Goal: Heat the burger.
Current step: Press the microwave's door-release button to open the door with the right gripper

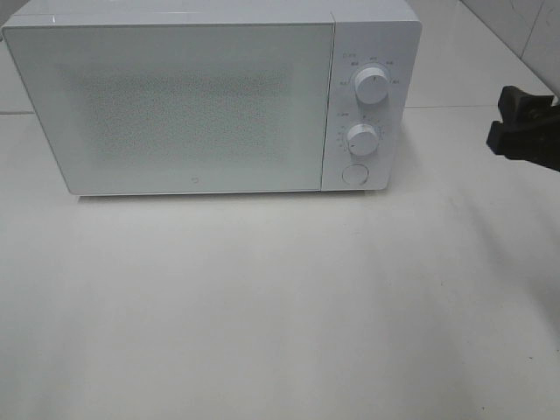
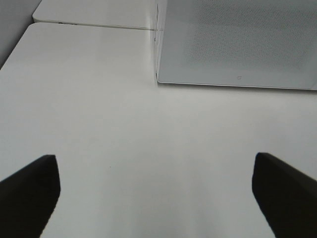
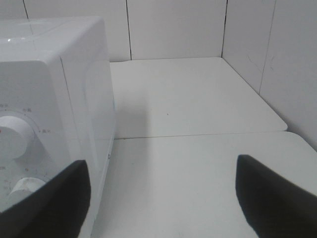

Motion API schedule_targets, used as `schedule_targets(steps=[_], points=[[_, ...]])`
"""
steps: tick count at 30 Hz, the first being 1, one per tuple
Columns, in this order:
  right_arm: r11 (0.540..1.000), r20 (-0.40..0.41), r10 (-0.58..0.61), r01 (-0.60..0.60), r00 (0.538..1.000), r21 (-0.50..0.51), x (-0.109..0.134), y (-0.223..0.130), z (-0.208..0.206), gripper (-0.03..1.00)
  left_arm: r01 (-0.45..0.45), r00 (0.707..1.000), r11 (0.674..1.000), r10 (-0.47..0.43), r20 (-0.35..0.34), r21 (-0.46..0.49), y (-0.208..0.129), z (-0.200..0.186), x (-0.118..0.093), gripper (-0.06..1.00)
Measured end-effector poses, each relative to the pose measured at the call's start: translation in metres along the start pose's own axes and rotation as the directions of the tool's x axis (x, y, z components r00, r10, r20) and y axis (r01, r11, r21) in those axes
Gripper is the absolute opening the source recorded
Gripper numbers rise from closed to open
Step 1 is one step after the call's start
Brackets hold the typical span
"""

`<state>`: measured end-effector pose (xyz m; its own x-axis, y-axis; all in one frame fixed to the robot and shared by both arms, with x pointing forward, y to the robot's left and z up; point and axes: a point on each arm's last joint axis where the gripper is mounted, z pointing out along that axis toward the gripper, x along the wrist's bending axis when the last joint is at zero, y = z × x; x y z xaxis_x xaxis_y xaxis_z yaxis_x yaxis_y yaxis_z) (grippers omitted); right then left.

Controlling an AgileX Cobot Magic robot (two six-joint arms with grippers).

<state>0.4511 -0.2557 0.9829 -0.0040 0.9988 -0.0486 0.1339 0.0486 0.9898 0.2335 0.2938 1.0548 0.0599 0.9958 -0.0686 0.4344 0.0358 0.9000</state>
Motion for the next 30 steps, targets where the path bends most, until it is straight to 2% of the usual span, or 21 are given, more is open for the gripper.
schedule_targets(steps=[13,17,22,30], points=[[0.996,-0.018,-0.018,0.019,1.0,0.082,0.054,-0.035,0.002,0.76,0.0,1.0,1.0,0.0,0.0,0.0,0.0,0.0,0.0,0.97],[0.996,-0.02,-0.003,0.005,1.0,0.094,0.065,-0.037,0.004,0.76,0.0,1.0,1.0,0.0,0.0,0.0,0.0,0.0,0.0,0.97],[0.995,-0.076,-0.006,0.013,0.997,0.099,0.09,-0.039,0.006,0.76,0.0,1.0,1.0,0.0,0.0,0.0,0.0,0.0,0.0,0.97],[0.992,-0.078,0.018,-0.008,0.997,0.124,0.112,-0.043,0.008,0.76,0.0,1.0,1.0,0.0,0.0,0.0,0.0,0.0,0.0,0.97]])
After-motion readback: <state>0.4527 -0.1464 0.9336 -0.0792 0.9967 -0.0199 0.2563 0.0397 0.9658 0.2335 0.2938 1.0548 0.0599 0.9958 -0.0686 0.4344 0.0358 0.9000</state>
